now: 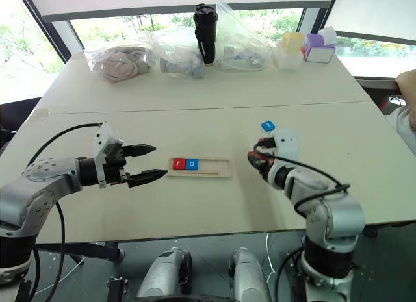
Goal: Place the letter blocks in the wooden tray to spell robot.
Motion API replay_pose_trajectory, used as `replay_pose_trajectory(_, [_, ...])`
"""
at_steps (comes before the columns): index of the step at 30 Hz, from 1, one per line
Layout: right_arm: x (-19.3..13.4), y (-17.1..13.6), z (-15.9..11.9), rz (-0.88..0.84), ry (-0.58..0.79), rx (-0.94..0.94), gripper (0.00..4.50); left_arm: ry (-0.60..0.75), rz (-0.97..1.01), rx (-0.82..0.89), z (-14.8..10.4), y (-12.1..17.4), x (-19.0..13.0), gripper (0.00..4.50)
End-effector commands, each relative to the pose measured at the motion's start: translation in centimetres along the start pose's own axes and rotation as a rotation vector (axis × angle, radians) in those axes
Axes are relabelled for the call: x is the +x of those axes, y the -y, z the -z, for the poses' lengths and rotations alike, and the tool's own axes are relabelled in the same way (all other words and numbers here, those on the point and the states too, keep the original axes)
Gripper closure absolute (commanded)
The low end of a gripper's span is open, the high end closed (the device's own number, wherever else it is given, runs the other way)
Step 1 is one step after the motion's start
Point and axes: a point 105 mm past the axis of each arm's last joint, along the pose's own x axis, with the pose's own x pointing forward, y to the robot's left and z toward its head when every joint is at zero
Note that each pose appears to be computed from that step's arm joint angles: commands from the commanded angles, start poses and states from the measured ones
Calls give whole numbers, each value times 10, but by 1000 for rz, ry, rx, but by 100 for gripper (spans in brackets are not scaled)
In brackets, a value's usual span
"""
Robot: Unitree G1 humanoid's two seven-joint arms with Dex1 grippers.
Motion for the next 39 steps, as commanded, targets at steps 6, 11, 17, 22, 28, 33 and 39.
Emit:
replay_pose_trajectory(6, [-5,-11,9,142,-19,11,330,2,22,49,-9,-5,1,0])
replay_pose_trajectory(11, [-5,-5,10,186,-18,9,223,-1,21,55,-10,-7,2,0])
replay_pose_trajectory(17, [-10,-10,-3,65,15,-59,4,-15,-1,58,-7,-12,-3,0])
replay_pose_trajectory(22, [-29,-7,-43,-188,150,-329,4,-19,0,56,-5,-12,-3,0])
replay_pose_trajectory(28, [-40,27,-5,-535,3,-718,4,-30,10,63,-2,-12,-3,0])
replay_pose_trajectory(33, [-21,43,7,-588,3,-746,4,-49,20,77,-2,-9,-9,0])
replay_pose_trajectory(39, [-1,45,7,-608,22,-701,4,-123,45,112,4,-4,-27,0])
